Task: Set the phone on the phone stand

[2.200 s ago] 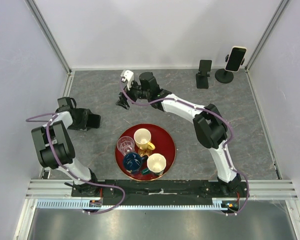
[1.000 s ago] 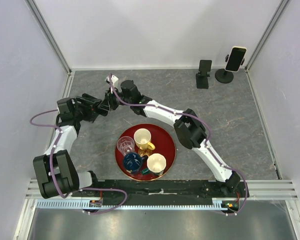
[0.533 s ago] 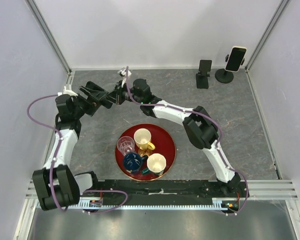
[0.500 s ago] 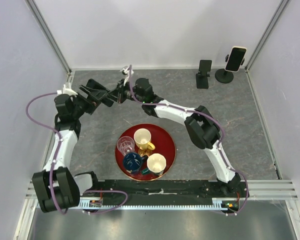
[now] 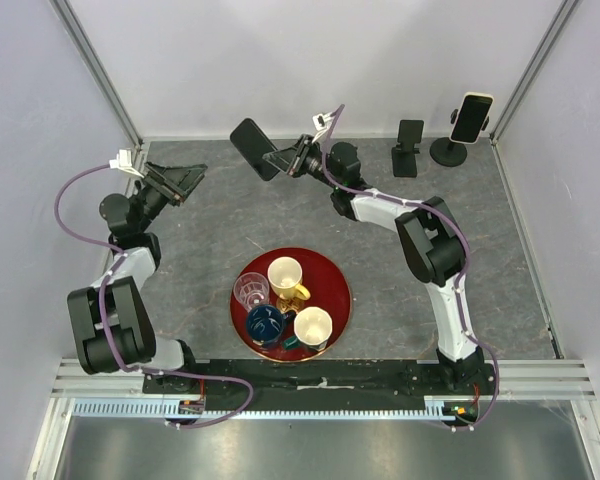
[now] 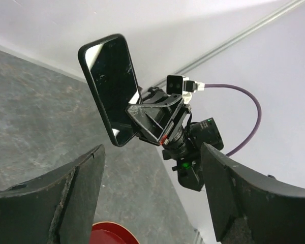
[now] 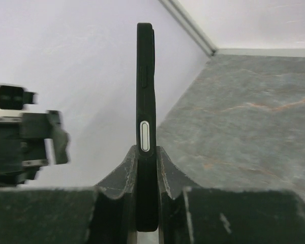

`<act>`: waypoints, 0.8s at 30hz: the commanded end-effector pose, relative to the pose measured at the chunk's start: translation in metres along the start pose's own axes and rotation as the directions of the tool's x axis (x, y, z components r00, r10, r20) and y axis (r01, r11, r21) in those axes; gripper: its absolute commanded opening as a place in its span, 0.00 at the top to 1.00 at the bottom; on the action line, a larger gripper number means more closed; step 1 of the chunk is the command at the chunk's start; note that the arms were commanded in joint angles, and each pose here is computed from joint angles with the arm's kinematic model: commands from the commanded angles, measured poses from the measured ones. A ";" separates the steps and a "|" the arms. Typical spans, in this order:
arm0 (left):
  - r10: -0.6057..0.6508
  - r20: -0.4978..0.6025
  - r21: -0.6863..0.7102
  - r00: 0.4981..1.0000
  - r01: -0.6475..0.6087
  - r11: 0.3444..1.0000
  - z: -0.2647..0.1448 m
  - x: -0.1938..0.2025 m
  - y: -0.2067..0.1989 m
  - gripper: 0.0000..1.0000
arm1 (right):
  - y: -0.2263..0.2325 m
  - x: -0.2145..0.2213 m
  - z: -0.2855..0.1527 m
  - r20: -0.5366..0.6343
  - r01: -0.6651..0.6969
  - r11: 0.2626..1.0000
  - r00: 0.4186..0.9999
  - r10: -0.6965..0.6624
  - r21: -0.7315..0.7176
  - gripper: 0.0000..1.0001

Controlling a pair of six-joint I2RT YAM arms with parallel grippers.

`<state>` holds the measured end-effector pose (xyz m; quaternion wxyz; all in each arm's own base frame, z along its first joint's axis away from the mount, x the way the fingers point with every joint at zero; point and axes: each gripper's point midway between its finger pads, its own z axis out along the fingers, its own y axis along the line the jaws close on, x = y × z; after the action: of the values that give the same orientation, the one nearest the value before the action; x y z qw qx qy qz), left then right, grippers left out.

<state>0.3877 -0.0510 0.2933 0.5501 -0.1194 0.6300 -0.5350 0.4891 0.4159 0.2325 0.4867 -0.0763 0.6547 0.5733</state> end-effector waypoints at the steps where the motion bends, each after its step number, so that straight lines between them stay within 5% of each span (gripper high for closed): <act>1: 0.042 0.001 0.211 0.999 -0.041 0.977 -0.006 0.000 -0.046 0.20 | 0.144 -0.059 -0.015 0.148 0.011 0.923 0.988 0.049 -0.384 1.00; 8: 0.061 0.013 0.266 0.998 -0.063 0.962 -0.001 0.010 -0.053 0.19 | 0.183 -0.050 -0.023 0.154 -0.086 0.886 0.973 0.173 -0.455 1.00; 13: 0.037 0.001 0.281 0.999 -0.036 0.959 0.001 0.016 -0.052 0.34 | 0.191 -0.049 -0.028 0.180 -0.107 0.890 0.962 0.205 -0.442 1.00; 24: 0.081 -0.029 0.323 0.996 -0.068 0.944 0.003 0.026 -0.064 0.39 | 0.195 -0.038 -0.024 0.148 -0.170 0.871 0.953 0.265 -0.461 1.00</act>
<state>0.3738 -0.0885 0.3009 0.5184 -0.0815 0.5898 -0.6138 0.3870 0.4549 0.3289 0.4247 -0.0419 0.5397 0.7257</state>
